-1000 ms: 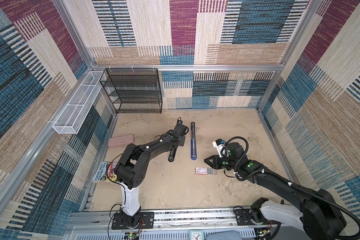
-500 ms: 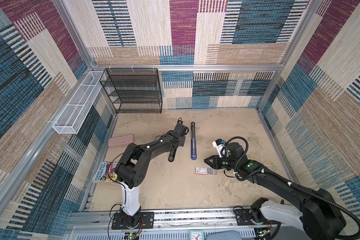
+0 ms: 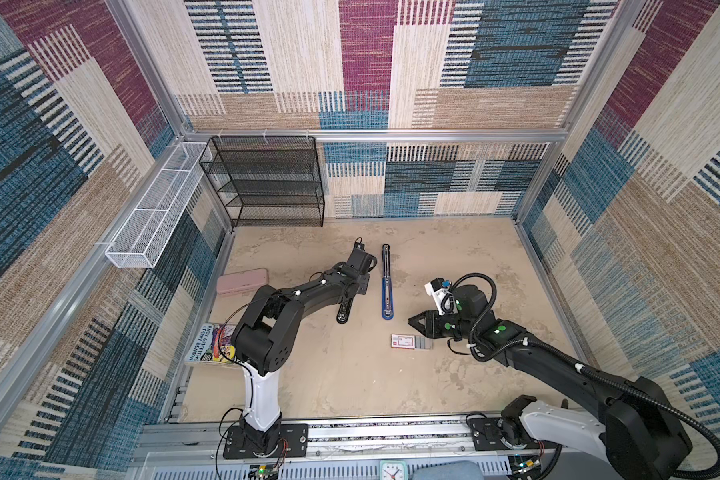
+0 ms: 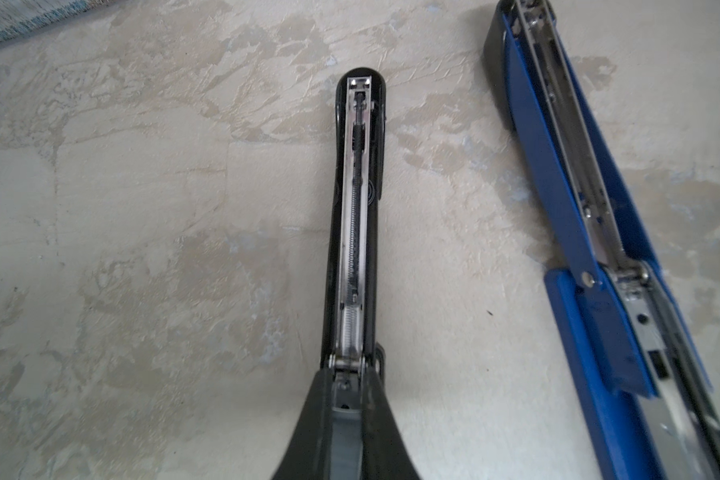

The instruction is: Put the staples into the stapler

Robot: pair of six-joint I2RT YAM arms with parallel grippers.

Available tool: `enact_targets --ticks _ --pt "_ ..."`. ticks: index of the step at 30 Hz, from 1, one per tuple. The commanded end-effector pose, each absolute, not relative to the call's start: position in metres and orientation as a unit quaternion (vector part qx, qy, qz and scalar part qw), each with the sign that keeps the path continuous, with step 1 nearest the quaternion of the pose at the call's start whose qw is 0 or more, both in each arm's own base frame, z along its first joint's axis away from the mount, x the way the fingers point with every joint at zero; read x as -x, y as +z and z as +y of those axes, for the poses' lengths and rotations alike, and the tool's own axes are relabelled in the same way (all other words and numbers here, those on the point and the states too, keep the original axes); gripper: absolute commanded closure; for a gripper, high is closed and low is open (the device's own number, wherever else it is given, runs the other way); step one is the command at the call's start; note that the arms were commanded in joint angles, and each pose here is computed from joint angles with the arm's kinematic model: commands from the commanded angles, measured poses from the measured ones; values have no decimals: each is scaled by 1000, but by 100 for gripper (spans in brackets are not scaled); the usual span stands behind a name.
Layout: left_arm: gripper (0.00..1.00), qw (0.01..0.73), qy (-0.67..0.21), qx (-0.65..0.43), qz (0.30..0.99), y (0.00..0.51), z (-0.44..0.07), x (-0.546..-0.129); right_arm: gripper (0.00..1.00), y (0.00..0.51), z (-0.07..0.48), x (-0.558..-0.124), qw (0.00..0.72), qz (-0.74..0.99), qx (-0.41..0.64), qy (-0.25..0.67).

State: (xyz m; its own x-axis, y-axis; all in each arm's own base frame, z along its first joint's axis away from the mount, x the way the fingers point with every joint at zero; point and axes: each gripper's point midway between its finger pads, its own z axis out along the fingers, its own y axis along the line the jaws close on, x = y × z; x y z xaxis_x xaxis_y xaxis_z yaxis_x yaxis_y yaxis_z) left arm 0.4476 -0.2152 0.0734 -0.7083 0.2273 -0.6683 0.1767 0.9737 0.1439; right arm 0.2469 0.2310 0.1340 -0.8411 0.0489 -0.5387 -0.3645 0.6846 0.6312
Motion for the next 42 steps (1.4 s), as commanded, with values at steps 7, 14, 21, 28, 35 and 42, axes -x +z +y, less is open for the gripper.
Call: enact_targets --ticks 7,14,21,28,35,42 --pt "100 373 42 -108 920 73 -211 -451 73 138 233 -250 274 874 89 390" --pt "100 374 28 -98 922 77 -214 -449 73 137 233 -251 272 875 89 390" --pt "100 378 26 -99 920 83 -215 -449 73 136 233 -250 272 875 89 390" --pt "100 373 24 -97 923 78 -215 -448 72 136 232 -249 273 875 89 390" --pt "100 372 19 -96 923 77 -219 -450 72 134 232 -249 271 876 90 388" --pt "100 372 23 -96 923 77 -218 -450 72 134 233 -250 272 876 92 387"
